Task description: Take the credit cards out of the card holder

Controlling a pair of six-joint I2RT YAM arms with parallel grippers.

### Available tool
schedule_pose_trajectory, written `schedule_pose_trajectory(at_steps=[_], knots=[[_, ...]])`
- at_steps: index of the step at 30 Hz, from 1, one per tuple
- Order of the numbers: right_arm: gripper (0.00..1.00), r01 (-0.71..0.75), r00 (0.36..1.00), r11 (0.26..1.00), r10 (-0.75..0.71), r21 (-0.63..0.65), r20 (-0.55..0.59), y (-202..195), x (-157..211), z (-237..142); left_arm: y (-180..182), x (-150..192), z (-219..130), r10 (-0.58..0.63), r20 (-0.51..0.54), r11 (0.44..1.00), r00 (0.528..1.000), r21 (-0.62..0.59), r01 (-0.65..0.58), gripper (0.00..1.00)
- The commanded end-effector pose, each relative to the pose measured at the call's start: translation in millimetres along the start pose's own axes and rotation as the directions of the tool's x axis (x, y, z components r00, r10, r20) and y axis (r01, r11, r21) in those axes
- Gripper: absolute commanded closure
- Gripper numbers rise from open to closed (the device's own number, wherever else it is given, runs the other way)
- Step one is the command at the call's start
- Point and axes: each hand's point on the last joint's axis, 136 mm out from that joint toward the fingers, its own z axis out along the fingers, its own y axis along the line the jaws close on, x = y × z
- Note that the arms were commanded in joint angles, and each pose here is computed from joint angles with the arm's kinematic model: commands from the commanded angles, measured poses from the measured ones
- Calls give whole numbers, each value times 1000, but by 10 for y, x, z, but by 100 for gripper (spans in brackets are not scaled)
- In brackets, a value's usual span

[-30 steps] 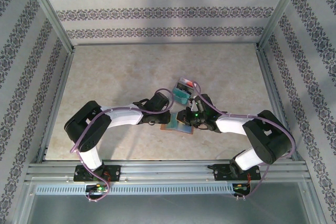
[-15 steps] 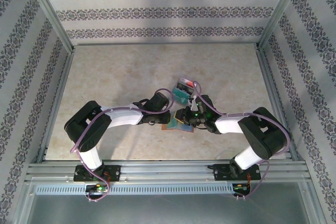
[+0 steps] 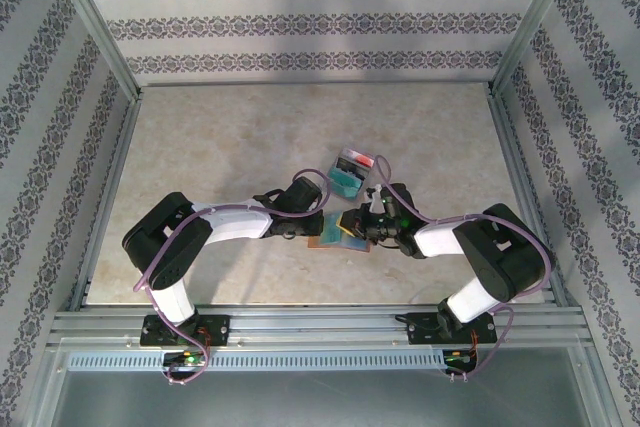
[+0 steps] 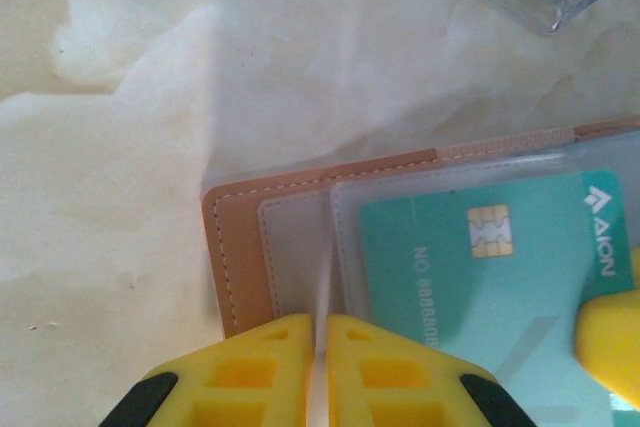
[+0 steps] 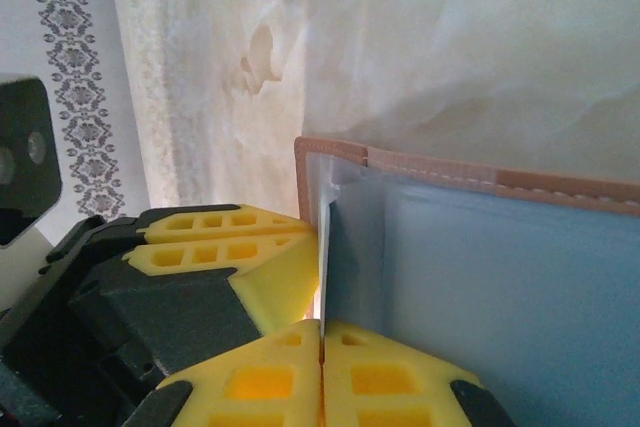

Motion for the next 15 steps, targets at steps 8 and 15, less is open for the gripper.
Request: schedule_pose_trajectory(at_steps=[8,15], knots=[[87,17,1000,996,-17,-85,7,114,-46,-66,386,330,89,-32,-94,988,995,-151,18,89],[90,10,1000,996,-10,-87,0,99,-41,-52,397,324,85,-35,-94,988,995,-154,20,89]])
